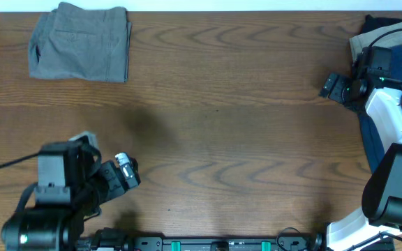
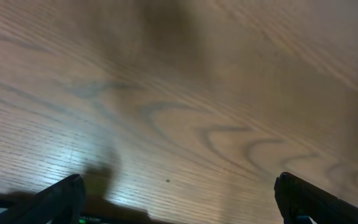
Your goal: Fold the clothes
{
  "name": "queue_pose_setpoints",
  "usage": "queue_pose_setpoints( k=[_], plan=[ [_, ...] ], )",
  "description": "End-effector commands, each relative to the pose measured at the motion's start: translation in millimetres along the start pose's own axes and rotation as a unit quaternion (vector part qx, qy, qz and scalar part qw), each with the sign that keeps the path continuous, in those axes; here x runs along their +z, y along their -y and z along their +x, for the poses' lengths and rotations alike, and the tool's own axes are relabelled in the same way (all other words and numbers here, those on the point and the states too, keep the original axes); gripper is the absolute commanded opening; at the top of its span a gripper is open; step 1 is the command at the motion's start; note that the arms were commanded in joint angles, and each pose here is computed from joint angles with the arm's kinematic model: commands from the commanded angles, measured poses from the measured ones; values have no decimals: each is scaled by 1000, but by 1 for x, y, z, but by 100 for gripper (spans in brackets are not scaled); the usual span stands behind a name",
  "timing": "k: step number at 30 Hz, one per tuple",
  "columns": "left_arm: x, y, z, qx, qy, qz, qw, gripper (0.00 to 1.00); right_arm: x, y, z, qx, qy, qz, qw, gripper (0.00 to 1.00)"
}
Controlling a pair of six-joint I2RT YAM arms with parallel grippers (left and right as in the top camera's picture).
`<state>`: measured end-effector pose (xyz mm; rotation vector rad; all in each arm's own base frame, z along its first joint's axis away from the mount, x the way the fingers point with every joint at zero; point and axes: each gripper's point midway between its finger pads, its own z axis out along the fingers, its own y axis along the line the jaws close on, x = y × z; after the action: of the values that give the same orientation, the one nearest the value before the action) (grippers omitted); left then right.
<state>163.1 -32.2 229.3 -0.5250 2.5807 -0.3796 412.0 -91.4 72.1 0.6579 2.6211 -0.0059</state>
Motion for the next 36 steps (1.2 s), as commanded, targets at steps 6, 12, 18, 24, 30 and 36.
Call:
queue_pose_setpoints(
  k=[6,12,18,24,30,36],
  plan=[
    [-2,0,-3,13,19,2,1000,98,1,3,-3,-2,2,6,1000,99],
    [18,9,-25,104,61,20,993,98,1,3,-3,-2,2,6,1000,99],
    [58,15,-34,169,131,52,976,98,1,3,-3,-2,2,6,1000,99],
    [94,8,-33,190,237,89,948,98,1,3,-3,-2,2,6,1000,99],
    [105,0,-38,196,344,110,912,98,1,3,-3,-2,2,6,1000,99],
    [116,-9,-38,197,396,116,889,98,1,3,-3,-2,2,6,1000,99]
  ],
)
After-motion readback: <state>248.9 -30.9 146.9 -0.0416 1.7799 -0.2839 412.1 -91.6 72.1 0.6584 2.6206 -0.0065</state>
